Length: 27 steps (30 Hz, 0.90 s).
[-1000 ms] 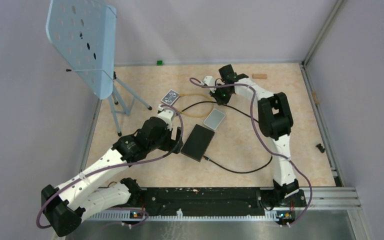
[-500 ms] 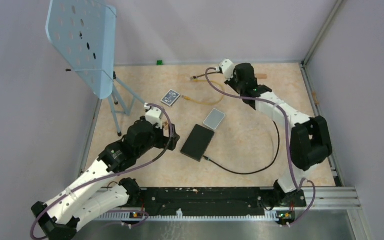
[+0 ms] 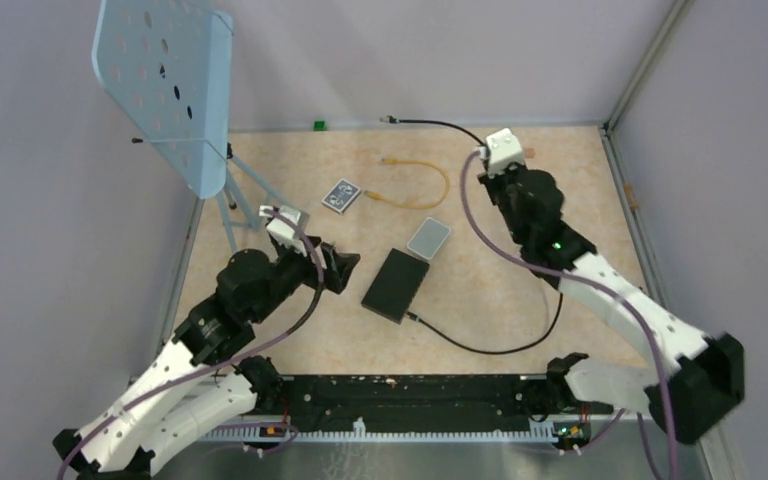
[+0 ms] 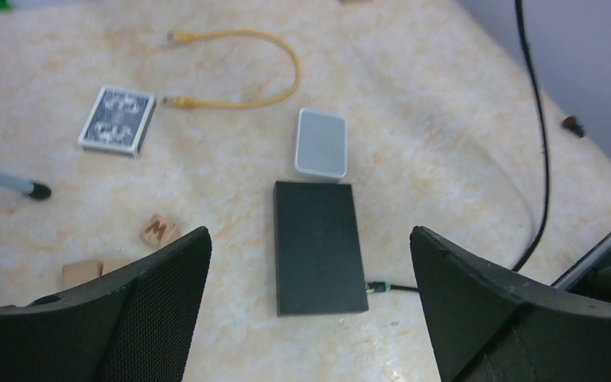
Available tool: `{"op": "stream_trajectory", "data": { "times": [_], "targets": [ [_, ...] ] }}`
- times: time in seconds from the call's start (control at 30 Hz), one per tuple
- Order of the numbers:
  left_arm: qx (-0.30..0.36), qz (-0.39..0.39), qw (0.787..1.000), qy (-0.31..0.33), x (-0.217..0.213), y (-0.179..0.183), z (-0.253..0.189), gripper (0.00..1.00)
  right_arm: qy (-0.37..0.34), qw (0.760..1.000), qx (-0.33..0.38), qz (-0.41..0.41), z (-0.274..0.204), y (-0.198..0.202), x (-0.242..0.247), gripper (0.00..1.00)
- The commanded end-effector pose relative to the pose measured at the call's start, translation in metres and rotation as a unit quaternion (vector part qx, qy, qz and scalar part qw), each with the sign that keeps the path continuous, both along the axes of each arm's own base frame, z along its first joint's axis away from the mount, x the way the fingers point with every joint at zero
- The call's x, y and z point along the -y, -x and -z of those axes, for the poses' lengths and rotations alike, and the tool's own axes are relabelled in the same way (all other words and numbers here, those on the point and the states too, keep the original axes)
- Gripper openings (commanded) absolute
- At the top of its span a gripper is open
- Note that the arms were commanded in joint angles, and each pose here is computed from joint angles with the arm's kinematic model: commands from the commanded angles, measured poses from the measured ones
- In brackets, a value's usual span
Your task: Insert the plug into the switch port
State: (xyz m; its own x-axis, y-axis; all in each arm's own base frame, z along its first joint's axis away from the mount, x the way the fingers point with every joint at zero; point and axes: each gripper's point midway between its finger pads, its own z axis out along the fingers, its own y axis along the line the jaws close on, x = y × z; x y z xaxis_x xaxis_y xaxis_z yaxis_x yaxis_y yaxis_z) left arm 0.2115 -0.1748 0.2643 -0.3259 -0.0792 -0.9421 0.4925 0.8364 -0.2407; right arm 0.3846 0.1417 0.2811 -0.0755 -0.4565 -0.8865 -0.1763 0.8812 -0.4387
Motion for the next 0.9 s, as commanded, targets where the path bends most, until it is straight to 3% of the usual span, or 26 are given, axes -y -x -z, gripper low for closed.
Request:
{"op": "stream_trajectory", "data": {
  "times": [0.0,0.23,0.33,0.43,0.53,0.73,0.87],
  "targets": [
    [0.141,0.06,0.986,0.073,0.006,0.016,-0.074,0.99,-0.183,0.975,0.084,-0.1,-0.079,0.054,-0.015,0.0],
    [0.32,0.131,0.926,0.153,0.005,0.058,-0.16,0.99,-0.282,0.923,0.131,-0.227,-0.118,0.126,-0.025,0.0],
    [0.381,0.184,0.893,0.152,0.016,0.076,-0.187,0.99,-0.309,0.897,0.136,-0.286,-0.13,0.154,-0.036,0.0],
    [0.417,0.262,0.86,0.133,0.036,0.094,-0.199,0.98,-0.311,0.887,0.136,-0.314,-0.135,0.171,-0.04,0.0],
    [0.419,0.299,0.848,0.127,0.05,0.096,-0.201,0.98,-0.302,0.882,0.137,-0.334,-0.137,0.183,-0.041,0.0],
    [0.426,0.285,0.848,0.136,0.056,0.085,-0.208,0.98,-0.286,0.866,0.148,-0.383,-0.133,0.205,-0.046,0.0],
    [0.432,0.285,0.84,0.163,0.056,0.087,-0.222,0.91,-0.262,0.87,0.167,-0.383,-0.128,0.205,-0.044,0.0]
  ]
}}
